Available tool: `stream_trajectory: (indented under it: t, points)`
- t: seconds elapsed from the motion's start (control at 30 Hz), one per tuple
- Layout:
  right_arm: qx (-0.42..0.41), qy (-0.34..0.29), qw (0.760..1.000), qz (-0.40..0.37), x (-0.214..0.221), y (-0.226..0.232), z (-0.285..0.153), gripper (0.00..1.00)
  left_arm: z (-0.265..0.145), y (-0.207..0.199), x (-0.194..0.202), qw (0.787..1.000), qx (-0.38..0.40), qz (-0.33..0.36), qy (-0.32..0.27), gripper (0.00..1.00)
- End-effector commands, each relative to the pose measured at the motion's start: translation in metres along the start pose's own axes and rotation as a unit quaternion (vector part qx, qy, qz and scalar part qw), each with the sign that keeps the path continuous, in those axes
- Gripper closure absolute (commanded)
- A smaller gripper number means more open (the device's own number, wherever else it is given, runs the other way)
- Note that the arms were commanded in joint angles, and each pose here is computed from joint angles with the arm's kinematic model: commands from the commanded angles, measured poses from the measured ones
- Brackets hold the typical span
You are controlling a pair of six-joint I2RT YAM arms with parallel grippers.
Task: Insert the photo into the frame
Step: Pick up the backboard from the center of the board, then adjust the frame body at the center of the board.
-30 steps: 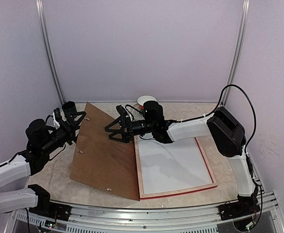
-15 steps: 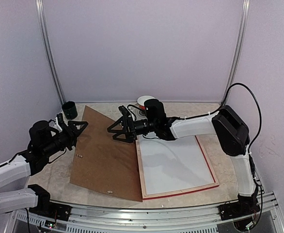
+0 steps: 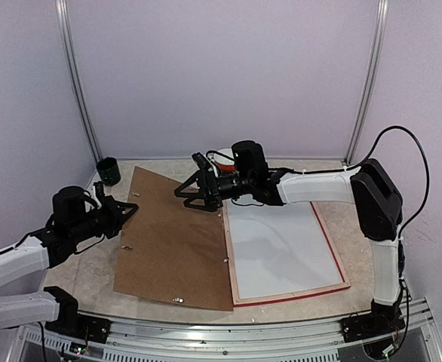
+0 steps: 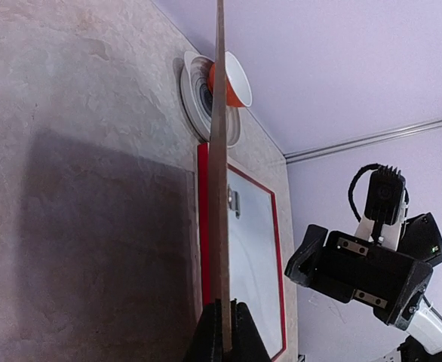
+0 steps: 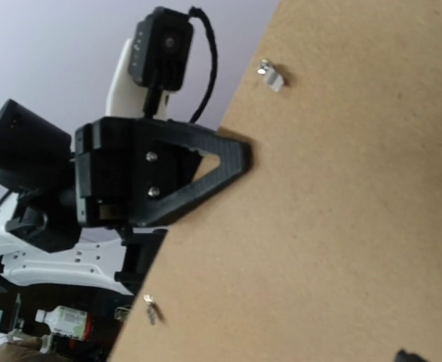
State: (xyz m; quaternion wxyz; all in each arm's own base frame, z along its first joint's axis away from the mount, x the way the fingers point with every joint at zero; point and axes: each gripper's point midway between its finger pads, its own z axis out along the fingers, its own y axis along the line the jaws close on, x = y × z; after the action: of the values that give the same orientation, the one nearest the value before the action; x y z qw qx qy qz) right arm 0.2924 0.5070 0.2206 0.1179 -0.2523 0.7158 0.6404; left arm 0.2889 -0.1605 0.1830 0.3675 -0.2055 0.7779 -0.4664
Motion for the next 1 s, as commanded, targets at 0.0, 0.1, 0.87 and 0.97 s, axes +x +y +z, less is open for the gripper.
stream_trajectory:
  t: [0.0,0.1,0.87,0.97]
  points:
    - [0.025,-0.017,0.999,-0.019,-0.015,0.013,-0.029,0.01,-0.008,-0.038,-0.016,0.998,0.050,0.017,-0.019,1.00]
    - [0.068,-0.047,0.997,-0.004,-0.024,-0.004,-0.063,0.01,-0.011,-0.042,-0.020,0.998,0.057,0.021,-0.026,1.00]
    - [0.463,-0.255,0.816,0.234,0.047,-0.194,-0.395,0.01,-0.026,-0.106,-0.040,0.976,0.206,0.040,-0.058,1.00]
    - [0.471,-0.261,0.805,0.249,0.060,-0.203,-0.407,0.01,-0.024,-0.104,-0.041,0.976,0.205,0.037,-0.059,1.00]
